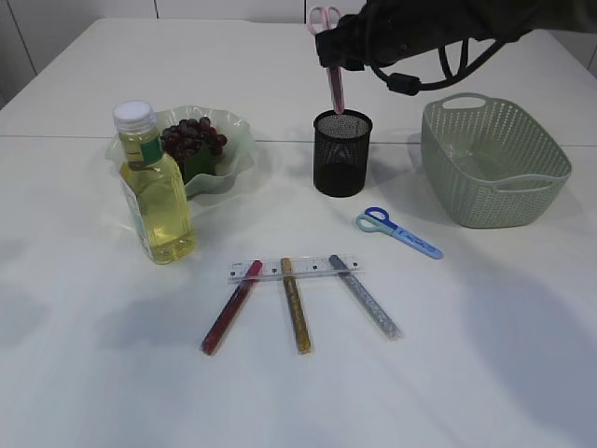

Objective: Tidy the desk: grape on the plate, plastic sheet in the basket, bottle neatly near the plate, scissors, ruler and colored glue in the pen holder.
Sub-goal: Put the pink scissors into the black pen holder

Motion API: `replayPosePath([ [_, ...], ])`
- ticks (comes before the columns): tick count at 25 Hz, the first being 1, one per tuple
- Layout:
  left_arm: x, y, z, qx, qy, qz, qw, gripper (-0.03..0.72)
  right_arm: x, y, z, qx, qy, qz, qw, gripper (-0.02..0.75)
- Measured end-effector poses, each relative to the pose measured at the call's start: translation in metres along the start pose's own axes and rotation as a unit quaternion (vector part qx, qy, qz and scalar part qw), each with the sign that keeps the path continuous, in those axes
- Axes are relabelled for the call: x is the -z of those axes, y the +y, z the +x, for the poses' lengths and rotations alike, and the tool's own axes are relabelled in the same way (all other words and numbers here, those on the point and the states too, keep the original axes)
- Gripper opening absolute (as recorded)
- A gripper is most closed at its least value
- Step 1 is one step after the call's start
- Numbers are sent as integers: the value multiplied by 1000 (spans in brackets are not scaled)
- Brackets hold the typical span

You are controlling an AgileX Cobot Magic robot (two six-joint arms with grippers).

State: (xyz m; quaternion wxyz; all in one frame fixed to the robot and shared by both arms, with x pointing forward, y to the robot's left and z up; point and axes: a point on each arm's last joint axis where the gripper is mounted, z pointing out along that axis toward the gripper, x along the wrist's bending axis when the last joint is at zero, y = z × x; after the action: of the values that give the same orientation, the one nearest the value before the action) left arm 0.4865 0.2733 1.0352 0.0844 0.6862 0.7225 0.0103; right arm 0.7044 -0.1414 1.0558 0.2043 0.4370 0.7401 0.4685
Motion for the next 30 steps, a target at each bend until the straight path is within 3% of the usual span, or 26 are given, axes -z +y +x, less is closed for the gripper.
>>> replayPosePath([
  [10, 0, 0, 0, 0, 0, 0, 1000, 415, -38, -21, -27, 12, -78, -31, 996, 190],
  [19, 0, 0, 0, 0, 0, 0, 1000, 415, -58, -44, -33, 8, -79, -7, 997, 195],
  [22, 0, 0, 0, 0, 0, 0, 1000, 415, -58, -44, -33, 6, -80, -8, 997, 233],
  [27, 0, 0, 0, 0, 0, 0, 1000, 415, -58, -43, -33, 0, -81, -11, 997, 380],
  [30, 0, 0, 0, 0, 0, 0, 1000, 415, -58, -43, -32, -14, -76, -12, 997, 409],
])
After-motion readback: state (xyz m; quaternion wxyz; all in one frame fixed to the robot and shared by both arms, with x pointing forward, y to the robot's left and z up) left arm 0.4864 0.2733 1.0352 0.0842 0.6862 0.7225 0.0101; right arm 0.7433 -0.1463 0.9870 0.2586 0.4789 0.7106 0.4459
